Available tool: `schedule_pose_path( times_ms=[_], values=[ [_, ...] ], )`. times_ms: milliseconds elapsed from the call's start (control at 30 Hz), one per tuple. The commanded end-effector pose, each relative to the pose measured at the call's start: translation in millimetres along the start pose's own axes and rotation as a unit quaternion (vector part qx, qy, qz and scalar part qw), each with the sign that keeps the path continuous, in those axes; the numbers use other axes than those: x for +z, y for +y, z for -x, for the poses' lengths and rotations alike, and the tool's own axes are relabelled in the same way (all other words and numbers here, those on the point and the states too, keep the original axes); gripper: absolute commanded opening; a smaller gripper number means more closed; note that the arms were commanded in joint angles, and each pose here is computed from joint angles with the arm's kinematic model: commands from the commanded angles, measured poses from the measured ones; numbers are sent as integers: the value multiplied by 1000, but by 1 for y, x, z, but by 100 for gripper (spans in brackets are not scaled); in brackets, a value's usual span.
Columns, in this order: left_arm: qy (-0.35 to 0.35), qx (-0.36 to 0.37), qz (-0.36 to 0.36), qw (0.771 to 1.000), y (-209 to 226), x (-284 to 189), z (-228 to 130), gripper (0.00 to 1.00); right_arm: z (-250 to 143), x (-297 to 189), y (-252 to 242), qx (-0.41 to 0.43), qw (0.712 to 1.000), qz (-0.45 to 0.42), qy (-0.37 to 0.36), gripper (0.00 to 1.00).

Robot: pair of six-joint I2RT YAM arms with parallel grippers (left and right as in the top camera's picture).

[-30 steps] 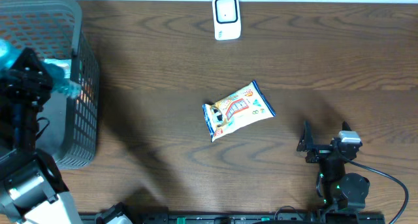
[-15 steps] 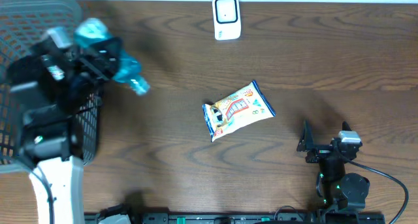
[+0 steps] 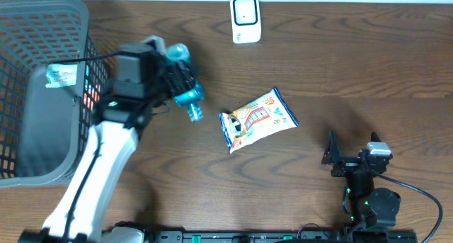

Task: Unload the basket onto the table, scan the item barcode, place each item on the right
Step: 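Carry the bottle out and set it beside the snack bag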

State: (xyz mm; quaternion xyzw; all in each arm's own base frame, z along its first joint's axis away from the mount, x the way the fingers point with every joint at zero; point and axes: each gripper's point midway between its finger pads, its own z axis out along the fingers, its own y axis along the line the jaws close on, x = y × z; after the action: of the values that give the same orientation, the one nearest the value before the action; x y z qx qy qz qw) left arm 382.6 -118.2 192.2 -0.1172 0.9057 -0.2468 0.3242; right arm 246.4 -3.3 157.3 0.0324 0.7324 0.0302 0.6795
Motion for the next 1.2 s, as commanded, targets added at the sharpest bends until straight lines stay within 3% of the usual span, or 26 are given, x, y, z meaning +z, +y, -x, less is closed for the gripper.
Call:
schedule_pose_path(
  times_ms=[0,167,400,933,1167],
  values=[
    [-6,59,68,996,11,24,-5,52,-1,0,-3,-8,1000,-7,1,99],
    [27,100,131,986,28,65,-33,52,-1,0,-3,-8,1000,-7,1,99],
    [79,160,165,970,41,105,-71,52,-1,0,-3,-8,1000,-7,1,99],
    [111,198,152,962,25,119,-105,52,-1,0,-3,-8,1000,-7,1,99],
    [112,198,152,962,24,119,-106,73,-1,0,-3,-8,1000,-7,1,99]
  ],
)
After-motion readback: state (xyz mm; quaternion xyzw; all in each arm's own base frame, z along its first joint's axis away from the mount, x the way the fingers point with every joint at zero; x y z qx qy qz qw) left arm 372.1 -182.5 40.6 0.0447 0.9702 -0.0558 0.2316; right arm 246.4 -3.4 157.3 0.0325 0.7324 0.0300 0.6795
